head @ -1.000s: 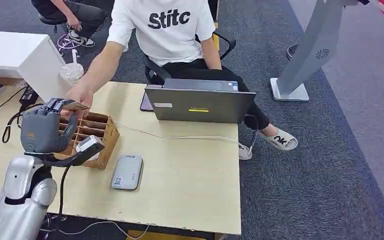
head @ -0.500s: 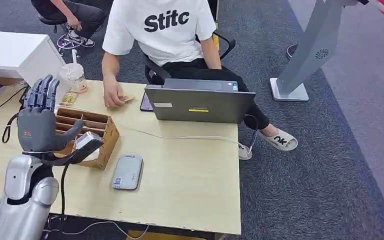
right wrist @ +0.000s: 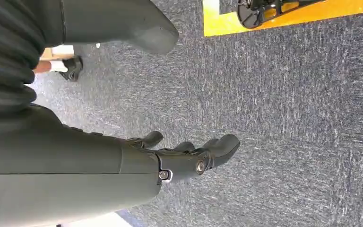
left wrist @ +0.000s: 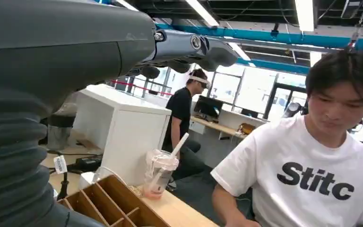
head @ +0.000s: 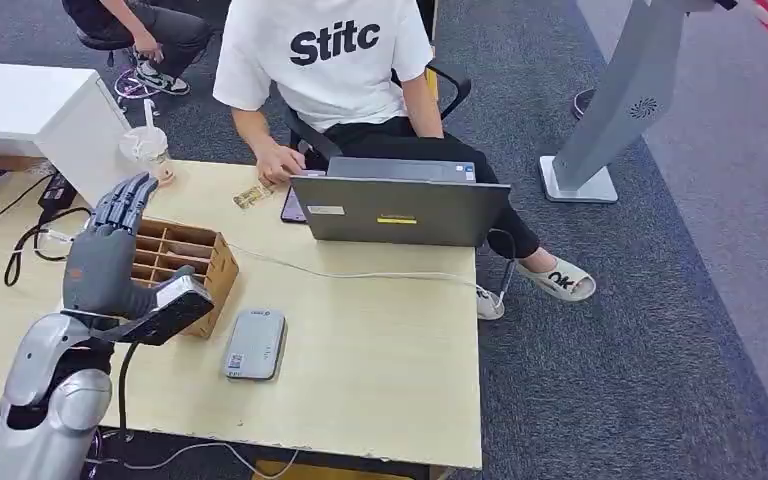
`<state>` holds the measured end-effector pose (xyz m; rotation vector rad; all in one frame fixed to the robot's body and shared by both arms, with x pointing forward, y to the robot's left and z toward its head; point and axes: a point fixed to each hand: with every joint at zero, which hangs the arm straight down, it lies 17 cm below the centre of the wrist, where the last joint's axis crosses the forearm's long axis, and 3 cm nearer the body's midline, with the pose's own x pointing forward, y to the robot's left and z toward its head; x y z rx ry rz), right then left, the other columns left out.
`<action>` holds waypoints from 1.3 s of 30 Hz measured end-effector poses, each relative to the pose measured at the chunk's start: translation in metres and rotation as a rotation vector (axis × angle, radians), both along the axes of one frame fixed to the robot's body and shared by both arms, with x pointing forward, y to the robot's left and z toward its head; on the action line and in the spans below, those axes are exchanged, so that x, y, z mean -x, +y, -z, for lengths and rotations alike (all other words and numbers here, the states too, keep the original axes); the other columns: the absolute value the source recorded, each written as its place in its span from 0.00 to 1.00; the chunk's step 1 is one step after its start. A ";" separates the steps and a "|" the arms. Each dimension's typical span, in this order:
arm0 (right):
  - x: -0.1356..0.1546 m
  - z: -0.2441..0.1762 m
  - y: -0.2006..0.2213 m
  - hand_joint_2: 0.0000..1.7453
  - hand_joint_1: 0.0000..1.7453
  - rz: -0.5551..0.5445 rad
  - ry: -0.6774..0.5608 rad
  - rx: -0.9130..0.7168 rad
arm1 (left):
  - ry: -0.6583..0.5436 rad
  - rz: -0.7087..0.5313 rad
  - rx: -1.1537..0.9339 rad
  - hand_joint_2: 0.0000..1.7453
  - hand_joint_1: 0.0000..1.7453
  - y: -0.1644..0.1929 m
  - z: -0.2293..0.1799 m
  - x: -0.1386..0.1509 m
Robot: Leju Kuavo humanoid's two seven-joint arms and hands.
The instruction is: Pass the card to the sensor for recognition and then transmit it.
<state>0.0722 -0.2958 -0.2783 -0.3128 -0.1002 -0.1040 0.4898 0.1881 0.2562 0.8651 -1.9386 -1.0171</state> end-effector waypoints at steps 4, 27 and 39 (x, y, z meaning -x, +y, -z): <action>0.000 0.000 0.000 1.00 0.00 0.002 0.000 0.000 | -0.012 0.011 -0.006 1.00 0.00 -0.003 -0.004 0.004; 0.000 0.000 0.000 1.00 0.00 0.015 -0.011 -0.007 | 0.293 0.024 -0.191 1.00 0.00 0.058 0.055 0.001; 0.000 0.000 0.000 1.00 0.00 0.001 -0.011 -0.007 | 0.402 -0.009 -0.268 1.00 0.00 0.099 0.090 0.014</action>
